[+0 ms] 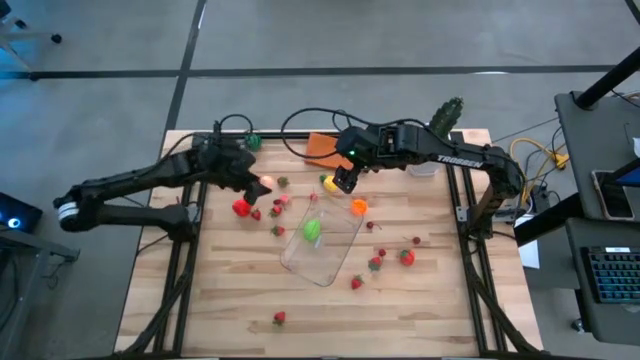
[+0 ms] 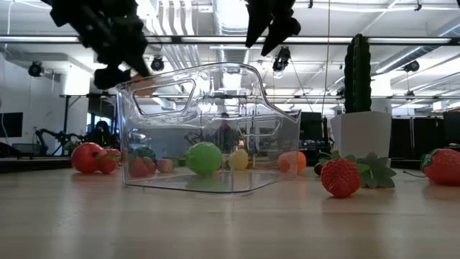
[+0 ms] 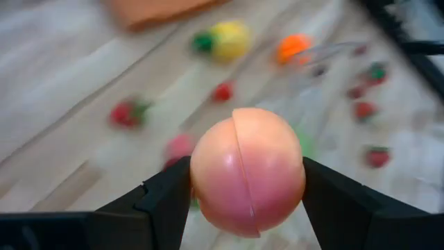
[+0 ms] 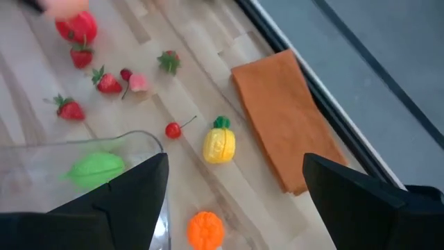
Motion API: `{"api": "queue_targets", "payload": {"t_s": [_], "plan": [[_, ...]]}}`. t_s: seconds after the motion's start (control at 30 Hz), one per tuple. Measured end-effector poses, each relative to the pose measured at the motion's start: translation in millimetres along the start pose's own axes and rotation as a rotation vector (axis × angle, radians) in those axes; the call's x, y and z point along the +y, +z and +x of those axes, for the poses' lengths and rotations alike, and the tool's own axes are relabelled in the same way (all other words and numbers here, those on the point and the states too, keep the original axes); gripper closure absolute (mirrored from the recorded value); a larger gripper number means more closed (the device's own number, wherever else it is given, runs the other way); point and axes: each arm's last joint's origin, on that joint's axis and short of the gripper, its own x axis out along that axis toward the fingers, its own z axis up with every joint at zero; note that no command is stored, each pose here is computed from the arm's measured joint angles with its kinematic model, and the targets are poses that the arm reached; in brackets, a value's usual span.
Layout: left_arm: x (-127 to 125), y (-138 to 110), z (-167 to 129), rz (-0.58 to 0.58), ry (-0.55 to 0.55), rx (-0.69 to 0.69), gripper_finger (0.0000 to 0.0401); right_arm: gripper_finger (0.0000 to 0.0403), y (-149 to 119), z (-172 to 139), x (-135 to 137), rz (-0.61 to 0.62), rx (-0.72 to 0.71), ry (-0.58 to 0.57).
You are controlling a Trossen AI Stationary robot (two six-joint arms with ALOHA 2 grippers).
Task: Pick and placing Produce into tupperware
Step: Put the peach into the transparent bin
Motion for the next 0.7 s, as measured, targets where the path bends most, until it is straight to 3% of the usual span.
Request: {"api": "queue_targets", "payload": {"t_s": [0.27,0.53,0.7], "plan": [[-46,2,31,0.229,-0.253,-0.044,0.0170,0.0077,-6,-14,-3,0.100,0.010,-0.020],[-80,-21,79,0.413,-0.320,0.109,0.0167,0.0077,-33,-32,13,0.196,0.160,-0.056],[-97,-35,96,0.471,-0.356,0.178,0.0167,0.0077,-52,-44,32,0.259,0.235,-0.075]]}}
